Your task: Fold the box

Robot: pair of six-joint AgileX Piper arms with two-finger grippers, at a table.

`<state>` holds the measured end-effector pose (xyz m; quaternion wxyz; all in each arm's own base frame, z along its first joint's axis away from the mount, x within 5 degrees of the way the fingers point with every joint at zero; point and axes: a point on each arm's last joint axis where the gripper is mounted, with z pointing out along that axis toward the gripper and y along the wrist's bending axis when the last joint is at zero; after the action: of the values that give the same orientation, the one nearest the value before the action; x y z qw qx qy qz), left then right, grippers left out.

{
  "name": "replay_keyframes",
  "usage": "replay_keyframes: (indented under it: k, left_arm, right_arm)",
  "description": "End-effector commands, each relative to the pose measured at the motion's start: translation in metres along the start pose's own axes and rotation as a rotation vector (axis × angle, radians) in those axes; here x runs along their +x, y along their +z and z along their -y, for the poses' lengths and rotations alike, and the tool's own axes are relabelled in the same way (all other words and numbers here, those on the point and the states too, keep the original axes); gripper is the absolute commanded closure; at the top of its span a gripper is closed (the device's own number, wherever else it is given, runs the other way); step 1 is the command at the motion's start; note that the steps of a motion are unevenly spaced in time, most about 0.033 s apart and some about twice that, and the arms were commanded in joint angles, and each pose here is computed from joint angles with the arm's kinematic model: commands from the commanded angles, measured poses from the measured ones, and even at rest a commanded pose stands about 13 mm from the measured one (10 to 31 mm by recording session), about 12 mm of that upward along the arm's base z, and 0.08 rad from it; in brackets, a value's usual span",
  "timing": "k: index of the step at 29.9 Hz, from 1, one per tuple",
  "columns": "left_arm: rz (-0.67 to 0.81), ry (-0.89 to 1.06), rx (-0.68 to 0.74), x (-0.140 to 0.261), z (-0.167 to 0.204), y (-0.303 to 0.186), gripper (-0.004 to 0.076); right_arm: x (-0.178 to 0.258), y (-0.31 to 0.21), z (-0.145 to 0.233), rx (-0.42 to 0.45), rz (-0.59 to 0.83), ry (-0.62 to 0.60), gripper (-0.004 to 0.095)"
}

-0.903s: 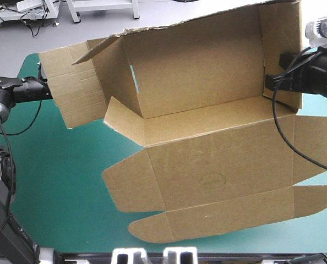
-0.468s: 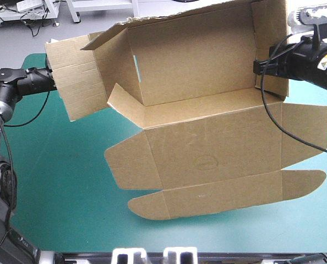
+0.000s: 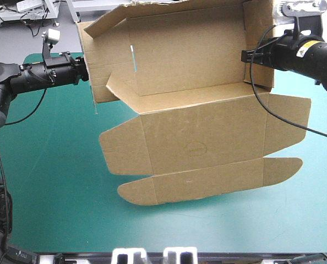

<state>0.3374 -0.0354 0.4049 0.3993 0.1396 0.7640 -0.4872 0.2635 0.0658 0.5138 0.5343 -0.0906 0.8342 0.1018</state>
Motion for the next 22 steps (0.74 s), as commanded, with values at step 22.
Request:
replay_keyframes:
  k: [22]
  left_arm:
    - [-0.024,0.128,0.178,0.002,0.073,0.007,0.0713]
  right_arm:
    - [-0.011,0.023,-0.003,-0.06,0.091,0.069,0.0926]
